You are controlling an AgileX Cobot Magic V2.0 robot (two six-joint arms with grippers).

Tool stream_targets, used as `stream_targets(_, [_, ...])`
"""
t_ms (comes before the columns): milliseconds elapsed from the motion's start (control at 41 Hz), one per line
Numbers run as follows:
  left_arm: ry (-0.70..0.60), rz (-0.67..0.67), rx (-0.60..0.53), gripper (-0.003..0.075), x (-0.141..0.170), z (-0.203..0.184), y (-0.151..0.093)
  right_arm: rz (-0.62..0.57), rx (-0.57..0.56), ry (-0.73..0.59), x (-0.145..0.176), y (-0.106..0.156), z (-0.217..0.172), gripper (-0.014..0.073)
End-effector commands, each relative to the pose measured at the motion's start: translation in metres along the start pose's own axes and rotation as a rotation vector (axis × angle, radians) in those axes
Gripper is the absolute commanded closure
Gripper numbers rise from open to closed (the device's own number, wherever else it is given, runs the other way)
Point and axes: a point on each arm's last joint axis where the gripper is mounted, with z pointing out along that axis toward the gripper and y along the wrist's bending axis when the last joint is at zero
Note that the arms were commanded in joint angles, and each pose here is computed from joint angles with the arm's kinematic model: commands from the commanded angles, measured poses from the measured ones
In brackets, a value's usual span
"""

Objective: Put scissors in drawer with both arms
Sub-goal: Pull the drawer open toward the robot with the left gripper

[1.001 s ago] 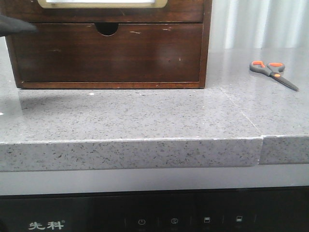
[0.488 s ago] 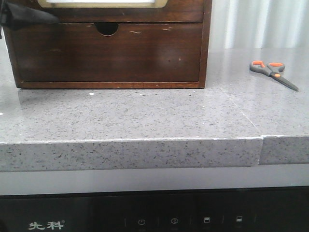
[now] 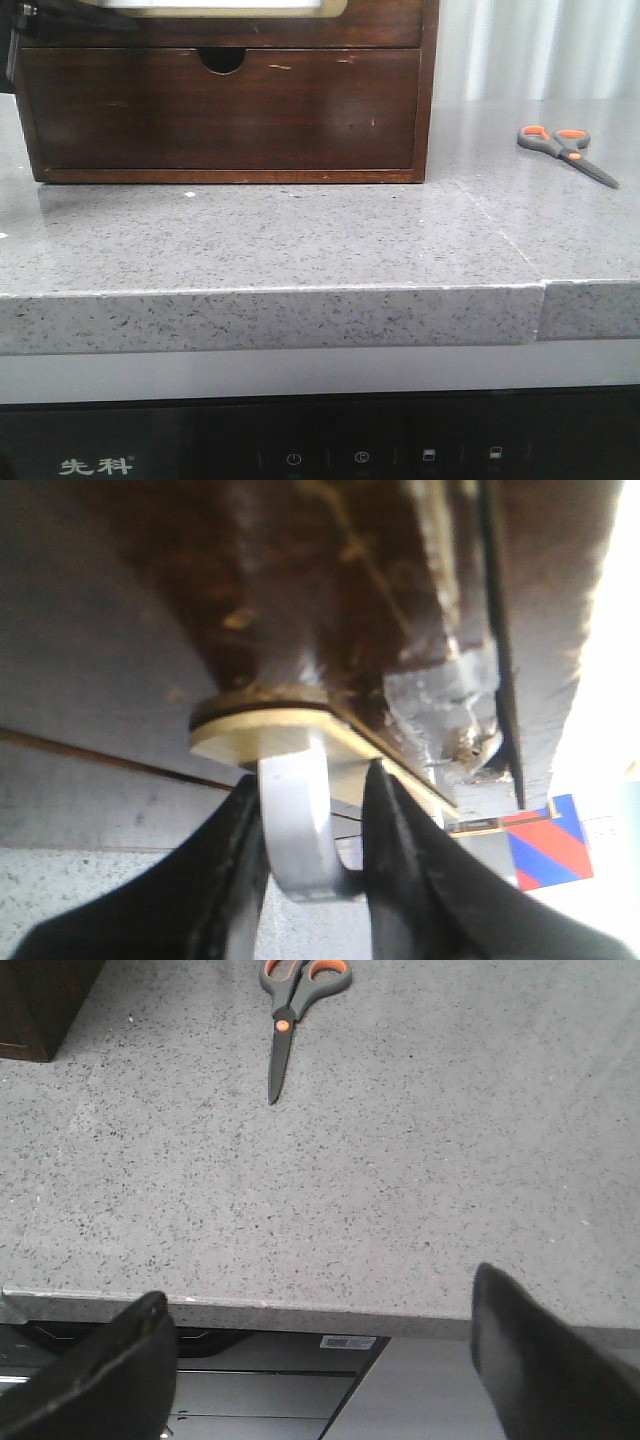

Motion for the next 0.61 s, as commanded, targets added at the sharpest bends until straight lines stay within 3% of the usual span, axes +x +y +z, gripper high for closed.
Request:
stream_targets(0, [0.006,0.045,0.166,0.0617,-0.001,-0.005,-0.034,-0.023,0.006,-0.078,-0.014,-0.001,-0.004,-0.0020])
stream_targets(269, [0.059,0.050,0.231,0.0617,0.011,-0.013,-0.042,-0.023,0.006,-0.074,-0.014,-0.001,-0.004,-0.0020])
stream_targets(586, [0.076,0.083,0.244,0.0617,0.064,-0.053,-0.048,-0.023,0.006,-0.073,-0.014,-0.001,-0.004,-0.0020])
